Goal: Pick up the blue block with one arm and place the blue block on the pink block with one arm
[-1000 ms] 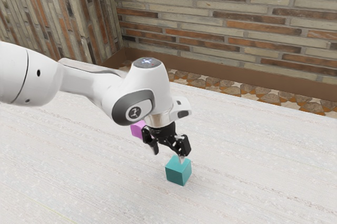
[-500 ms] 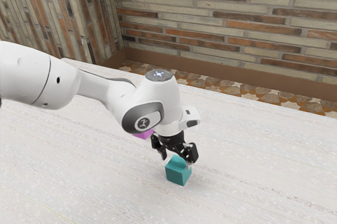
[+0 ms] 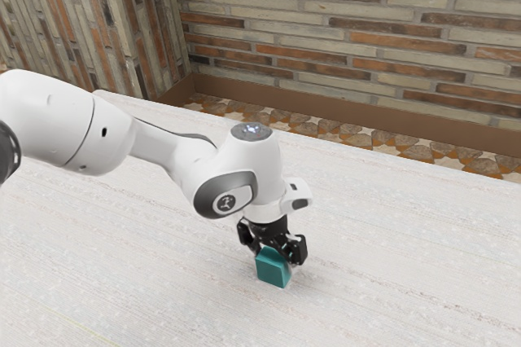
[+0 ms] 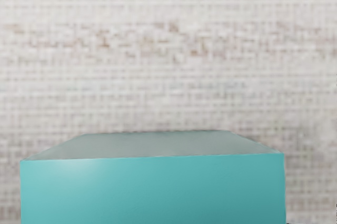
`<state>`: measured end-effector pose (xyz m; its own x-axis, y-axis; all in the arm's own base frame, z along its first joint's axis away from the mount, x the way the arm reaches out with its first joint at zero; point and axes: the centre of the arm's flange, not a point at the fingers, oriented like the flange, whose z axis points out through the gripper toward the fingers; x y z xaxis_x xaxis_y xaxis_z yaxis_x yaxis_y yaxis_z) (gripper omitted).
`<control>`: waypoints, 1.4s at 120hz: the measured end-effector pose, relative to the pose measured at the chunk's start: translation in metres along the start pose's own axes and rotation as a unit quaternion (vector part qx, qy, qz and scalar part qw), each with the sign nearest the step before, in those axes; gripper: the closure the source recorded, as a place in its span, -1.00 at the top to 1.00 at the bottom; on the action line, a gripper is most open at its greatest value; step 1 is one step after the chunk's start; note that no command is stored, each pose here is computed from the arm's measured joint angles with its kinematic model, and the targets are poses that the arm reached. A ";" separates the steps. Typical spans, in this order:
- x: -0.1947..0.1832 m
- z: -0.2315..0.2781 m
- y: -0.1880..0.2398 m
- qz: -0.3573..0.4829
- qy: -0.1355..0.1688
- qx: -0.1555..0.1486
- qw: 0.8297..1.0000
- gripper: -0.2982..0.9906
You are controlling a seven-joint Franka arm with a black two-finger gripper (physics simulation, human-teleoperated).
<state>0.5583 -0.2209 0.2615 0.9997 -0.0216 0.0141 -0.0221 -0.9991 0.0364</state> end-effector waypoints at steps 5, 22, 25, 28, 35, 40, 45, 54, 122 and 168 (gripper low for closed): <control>0.001 0.000 0.000 -0.002 0.001 -0.001 1.000 0.27; 0.003 0.003 -0.004 -0.008 -0.002 0.001 1.000 0.10; 0.003 0.004 -0.004 -0.009 -0.002 0.001 1.000 0.09; 0.003 0.004 -0.004 -0.011 -0.003 0.002 1.000 0.09; 0.003 0.005 -0.005 -0.012 -0.003 0.004 1.000 0.09; 0.004 0.004 -0.005 -0.013 -0.003 0.006 1.000 0.09; 0.009 -0.002 -0.006 -0.011 0.002 0.012 1.000 0.07; 0.025 -0.022 -0.007 -0.012 0.015 0.024 1.000 0.06; 0.087 -0.101 -0.187 -0.057 0.074 0.034 0.995 0.09; 0.103 -0.088 -0.219 -0.019 0.078 0.045 0.996 0.08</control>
<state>0.6650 -0.0014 0.3425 0.9854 0.0157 0.1697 0.0245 -0.9984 -0.0503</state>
